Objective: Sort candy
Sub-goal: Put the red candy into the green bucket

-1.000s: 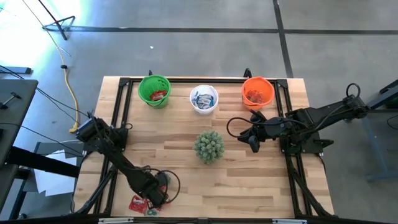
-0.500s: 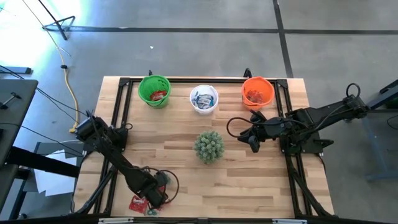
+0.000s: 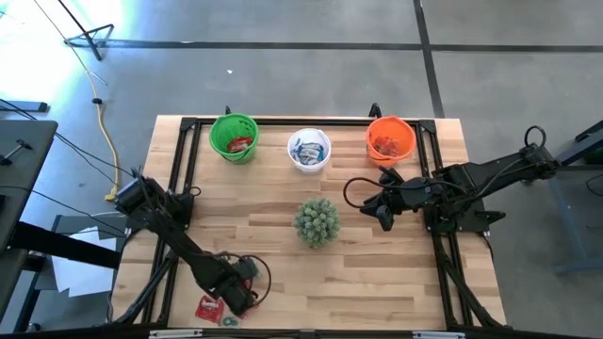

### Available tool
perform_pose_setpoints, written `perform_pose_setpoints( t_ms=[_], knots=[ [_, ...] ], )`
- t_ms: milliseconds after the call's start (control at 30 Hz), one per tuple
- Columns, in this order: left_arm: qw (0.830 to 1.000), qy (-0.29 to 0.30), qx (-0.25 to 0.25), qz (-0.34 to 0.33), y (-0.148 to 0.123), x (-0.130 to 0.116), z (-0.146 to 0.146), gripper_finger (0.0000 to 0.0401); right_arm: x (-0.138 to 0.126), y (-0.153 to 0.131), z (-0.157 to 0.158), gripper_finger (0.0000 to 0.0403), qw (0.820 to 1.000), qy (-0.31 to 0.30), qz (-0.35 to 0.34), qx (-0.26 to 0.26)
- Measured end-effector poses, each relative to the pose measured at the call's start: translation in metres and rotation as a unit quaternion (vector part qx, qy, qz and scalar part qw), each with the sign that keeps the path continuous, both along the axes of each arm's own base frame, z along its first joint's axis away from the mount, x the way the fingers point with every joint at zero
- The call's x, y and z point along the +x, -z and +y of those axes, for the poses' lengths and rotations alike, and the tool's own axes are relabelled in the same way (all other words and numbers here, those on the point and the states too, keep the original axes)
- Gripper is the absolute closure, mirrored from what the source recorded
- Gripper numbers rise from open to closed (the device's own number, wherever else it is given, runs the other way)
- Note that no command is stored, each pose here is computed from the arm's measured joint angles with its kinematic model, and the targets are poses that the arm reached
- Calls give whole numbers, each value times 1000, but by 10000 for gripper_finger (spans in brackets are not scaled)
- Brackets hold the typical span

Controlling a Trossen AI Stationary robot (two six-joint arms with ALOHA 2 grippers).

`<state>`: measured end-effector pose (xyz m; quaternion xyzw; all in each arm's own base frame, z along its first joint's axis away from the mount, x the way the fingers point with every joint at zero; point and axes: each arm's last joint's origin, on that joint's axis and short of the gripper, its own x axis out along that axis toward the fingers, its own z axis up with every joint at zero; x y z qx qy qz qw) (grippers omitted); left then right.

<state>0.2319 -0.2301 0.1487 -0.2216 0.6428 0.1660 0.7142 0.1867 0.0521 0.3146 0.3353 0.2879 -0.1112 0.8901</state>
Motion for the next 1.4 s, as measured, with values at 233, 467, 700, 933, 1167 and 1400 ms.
perform_pose_setpoints(
  t_ms=[233,467,700,933,1167,1400],
  knots=[
    [1000,-7,9,10,26,2,-5,258,0,0,0,237,1000,0,0,0],
    [1000,-10,22,3,28,3,-4,272,0,0,0,237,1000,0,0,0],
    [1000,-13,19,1,27,9,1,360,0,0,0,237,1000,0,0,0],
    [998,-37,36,-24,12,16,17,391,0,0,0,237,1000,0,0,0],
    [995,-80,21,-58,-20,18,36,393,0,0,0,237,1000,0,0,0],
    [984,-127,-11,-123,-64,13,53,394,0,0,0,237,1000,0,0,0]
  ],
)
